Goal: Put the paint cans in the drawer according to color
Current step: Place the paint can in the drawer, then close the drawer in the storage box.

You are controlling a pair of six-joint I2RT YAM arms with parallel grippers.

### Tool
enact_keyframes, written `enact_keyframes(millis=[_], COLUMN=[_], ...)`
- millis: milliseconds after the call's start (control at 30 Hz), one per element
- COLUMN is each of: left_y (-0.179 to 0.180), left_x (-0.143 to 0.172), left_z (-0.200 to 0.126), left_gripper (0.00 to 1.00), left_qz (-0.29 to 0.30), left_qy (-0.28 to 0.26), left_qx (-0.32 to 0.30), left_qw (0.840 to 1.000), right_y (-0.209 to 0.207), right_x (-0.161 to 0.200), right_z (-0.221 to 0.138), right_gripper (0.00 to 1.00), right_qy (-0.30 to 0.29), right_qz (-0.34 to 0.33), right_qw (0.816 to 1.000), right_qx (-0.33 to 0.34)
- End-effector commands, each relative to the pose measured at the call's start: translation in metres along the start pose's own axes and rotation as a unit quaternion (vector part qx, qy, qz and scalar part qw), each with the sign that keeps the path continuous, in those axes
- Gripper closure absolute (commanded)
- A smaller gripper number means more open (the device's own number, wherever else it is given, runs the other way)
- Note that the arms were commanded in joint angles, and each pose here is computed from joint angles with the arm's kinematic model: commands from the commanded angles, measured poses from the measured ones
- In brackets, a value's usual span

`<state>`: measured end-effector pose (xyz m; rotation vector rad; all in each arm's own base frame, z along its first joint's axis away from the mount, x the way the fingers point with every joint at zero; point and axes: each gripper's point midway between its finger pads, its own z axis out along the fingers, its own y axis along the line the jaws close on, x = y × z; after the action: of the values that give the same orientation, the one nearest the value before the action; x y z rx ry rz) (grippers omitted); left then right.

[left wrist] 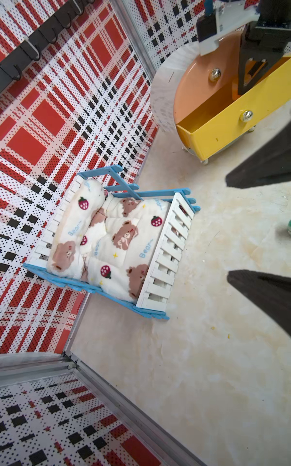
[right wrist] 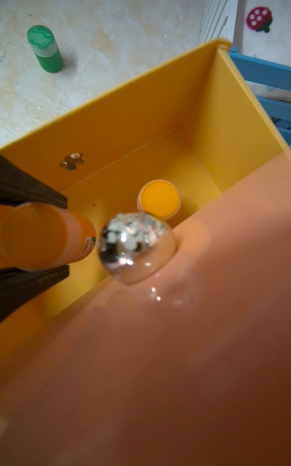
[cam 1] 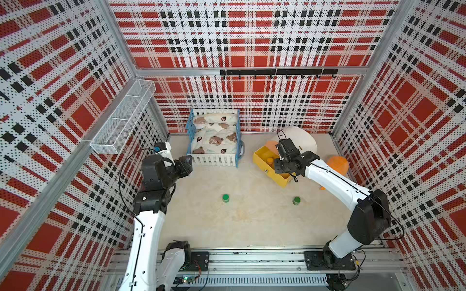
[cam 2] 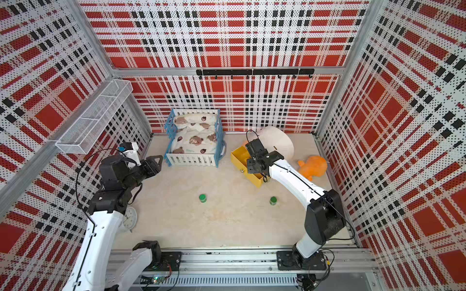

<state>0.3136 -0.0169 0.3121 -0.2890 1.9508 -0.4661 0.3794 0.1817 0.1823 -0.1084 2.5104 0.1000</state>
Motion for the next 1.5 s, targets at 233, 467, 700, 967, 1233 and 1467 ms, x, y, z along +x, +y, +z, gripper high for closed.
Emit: enact_keyframes(millis=[233, 467, 700, 967, 1233, 1467], left_y=[-0.049, -0.097, -0.153, -0.205, -0.22, -0.218], left_x=[-0.023, -0.01, 0.025, 0.075, 0.127, 0.163], left_z=[-0.019, -0.019, -0.006, 0.026, 0.065, 0.094], left_gripper=[0.41, 0.4, 0.4, 0.4, 0.41, 0.52], left_qz=[0.02, 0.044, 0.077, 0.094, 0.097, 0.082], left_qy=[-0.035, -0.02, 0.004, 0.026, 0.06, 0.1], left_qx=[0.029, 0.073, 0.132, 0.219, 0.282, 0.302], left_qw=[0.999, 0.996, 0.988, 0.971, 0.953, 0.945], right_y=[-0.004, -0.003, -0.012, -0.057, -0.122, -0.144], right_x=[-0.02, -0.05, -0.087, -0.122, -0.145, -0.162], right_z=[-0.031, -0.082, -0.146, -0.176, -0.165, -0.139], right_gripper=[0.46, 0.45, 0.44, 0.4, 0.39, 0.39], right_qy=[-0.027, -0.077, -0.15, -0.212, -0.239, -0.232], right_qz=[0.002, -0.009, -0.01, 0.028, 0.106, 0.134], right_qw=[1.0, 0.997, 0.988, 0.976, 0.965, 0.963], right_qx=[-0.008, -0.026, -0.041, -0.027, -0.004, -0.028])
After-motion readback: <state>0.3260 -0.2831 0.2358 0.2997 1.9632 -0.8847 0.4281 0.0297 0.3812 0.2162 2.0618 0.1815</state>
